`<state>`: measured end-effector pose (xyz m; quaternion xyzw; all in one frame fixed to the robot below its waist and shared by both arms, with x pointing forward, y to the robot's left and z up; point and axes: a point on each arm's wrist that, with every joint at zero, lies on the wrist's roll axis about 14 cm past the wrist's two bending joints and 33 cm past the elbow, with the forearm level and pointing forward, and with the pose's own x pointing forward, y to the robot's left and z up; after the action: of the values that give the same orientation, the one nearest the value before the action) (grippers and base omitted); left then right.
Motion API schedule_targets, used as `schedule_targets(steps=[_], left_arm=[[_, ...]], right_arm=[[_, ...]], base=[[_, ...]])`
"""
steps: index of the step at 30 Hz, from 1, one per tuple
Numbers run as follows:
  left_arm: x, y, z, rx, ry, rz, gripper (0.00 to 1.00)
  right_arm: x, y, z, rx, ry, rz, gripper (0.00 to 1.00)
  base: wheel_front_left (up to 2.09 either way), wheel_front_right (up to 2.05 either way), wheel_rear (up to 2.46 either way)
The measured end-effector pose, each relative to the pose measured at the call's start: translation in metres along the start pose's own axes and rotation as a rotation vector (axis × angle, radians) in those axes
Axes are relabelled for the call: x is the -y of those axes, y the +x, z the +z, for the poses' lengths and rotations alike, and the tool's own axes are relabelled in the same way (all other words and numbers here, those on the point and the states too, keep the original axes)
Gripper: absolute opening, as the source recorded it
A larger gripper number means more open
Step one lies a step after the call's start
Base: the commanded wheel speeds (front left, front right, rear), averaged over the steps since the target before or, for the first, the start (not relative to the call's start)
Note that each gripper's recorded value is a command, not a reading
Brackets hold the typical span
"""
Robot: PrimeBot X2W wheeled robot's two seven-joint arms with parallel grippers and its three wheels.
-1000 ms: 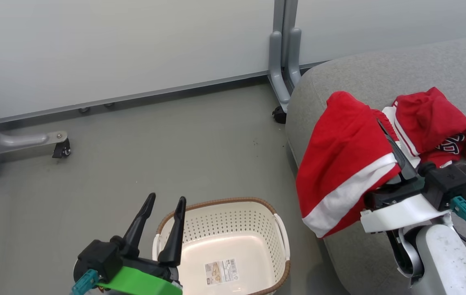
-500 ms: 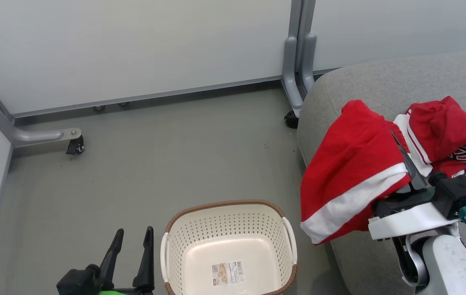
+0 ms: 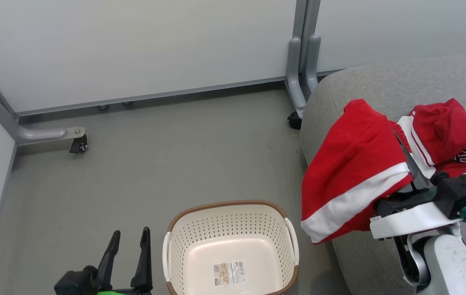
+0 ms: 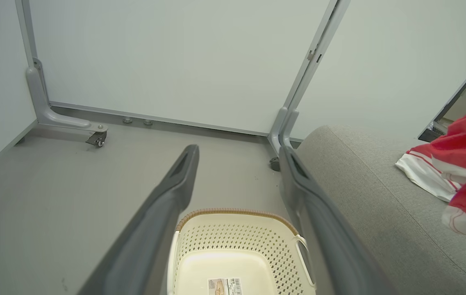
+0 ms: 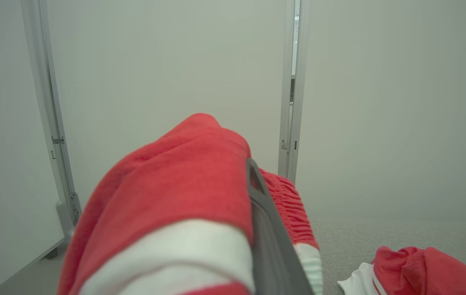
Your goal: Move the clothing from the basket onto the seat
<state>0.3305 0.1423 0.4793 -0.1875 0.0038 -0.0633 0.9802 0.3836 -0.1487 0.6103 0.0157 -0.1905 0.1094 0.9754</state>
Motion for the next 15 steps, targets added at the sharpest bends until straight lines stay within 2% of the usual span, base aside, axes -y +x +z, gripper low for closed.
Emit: schedule_targets(steps=[9, 15], left_arm=[[0.006, 0.002, -0.002, -0.008, 0.001, -0.018, 1.00], [0.018, 0.009, -0.007, -0.025, 0.000, -0.059, 1.00]], right_arm=[[0.004, -0.002, 0.001, -0.001, -0.002, -0.012, 0.00], [0.018, -0.007, 0.009, 0.015, -0.026, -0.049, 0.00]], base=[[0.00, 0.00, 0.00], [0.00, 0.00, 0.00]])
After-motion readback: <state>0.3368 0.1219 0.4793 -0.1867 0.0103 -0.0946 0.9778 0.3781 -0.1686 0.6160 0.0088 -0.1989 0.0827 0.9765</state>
